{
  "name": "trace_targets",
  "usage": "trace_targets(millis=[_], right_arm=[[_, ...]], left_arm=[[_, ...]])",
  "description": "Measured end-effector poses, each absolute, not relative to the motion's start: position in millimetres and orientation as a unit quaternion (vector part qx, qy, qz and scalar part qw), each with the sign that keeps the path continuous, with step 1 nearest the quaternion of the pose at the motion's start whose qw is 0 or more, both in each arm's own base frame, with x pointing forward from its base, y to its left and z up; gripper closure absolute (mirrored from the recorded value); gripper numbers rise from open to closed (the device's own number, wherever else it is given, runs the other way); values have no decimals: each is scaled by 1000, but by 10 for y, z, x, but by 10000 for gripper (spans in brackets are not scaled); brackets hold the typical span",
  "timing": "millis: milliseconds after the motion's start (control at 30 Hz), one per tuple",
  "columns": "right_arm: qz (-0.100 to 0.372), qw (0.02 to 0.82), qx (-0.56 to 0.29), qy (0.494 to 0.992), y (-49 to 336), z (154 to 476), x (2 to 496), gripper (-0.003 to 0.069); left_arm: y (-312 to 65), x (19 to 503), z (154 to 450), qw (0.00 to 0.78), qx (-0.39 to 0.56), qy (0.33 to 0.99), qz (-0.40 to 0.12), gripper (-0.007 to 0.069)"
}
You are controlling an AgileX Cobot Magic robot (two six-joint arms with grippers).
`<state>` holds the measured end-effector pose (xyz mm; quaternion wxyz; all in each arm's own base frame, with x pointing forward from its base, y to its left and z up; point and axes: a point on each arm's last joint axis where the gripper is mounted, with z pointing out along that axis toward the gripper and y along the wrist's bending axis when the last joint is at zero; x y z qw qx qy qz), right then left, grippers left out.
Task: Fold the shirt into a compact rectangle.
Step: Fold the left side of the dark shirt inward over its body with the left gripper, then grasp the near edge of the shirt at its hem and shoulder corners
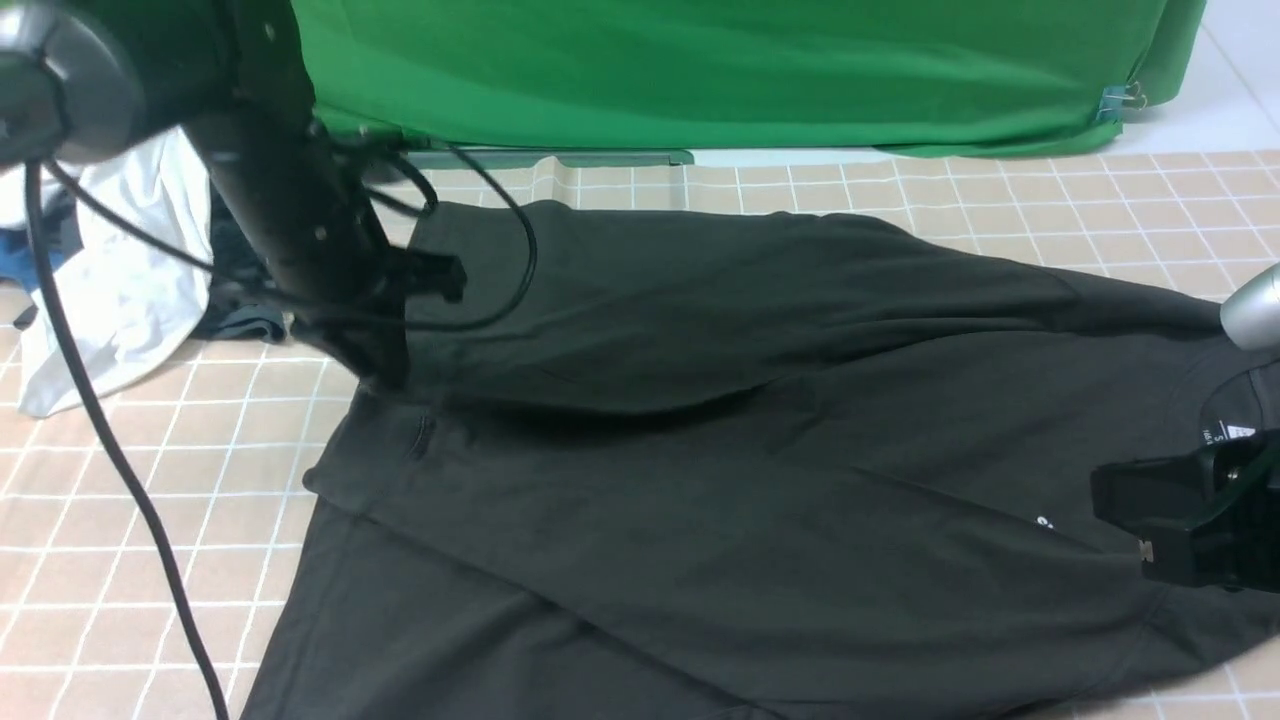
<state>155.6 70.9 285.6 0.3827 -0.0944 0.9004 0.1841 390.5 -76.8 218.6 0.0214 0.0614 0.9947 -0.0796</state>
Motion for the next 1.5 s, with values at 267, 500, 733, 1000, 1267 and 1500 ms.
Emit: trace_targets(millis=[267,500,733,1000,1267,1500], right_arm=[[181,403,-98,892,708,2884,1582,568],[140,369,-79,915,657,2982,1640,571],[87,283,-79,952,644,3037,1765,580],[80,258,-78,959,667,2962,1834,613],[84,272,-78,955,674,2976,1856,613],[84,275,-82,954,676,2978,1860,613]], left_arm=[[-717,3864,2098,8,52,997,-53,462],[-667,3789,2164,6,81,996,-32,364],[-714,3143,2482,67,80,993,-51,587],[-674,2242,2132,58,62,994,-63,601],[-545,1849,1708,22,51,998,-42,358],[-485,1858,1689,33,45,998,-10,63]])
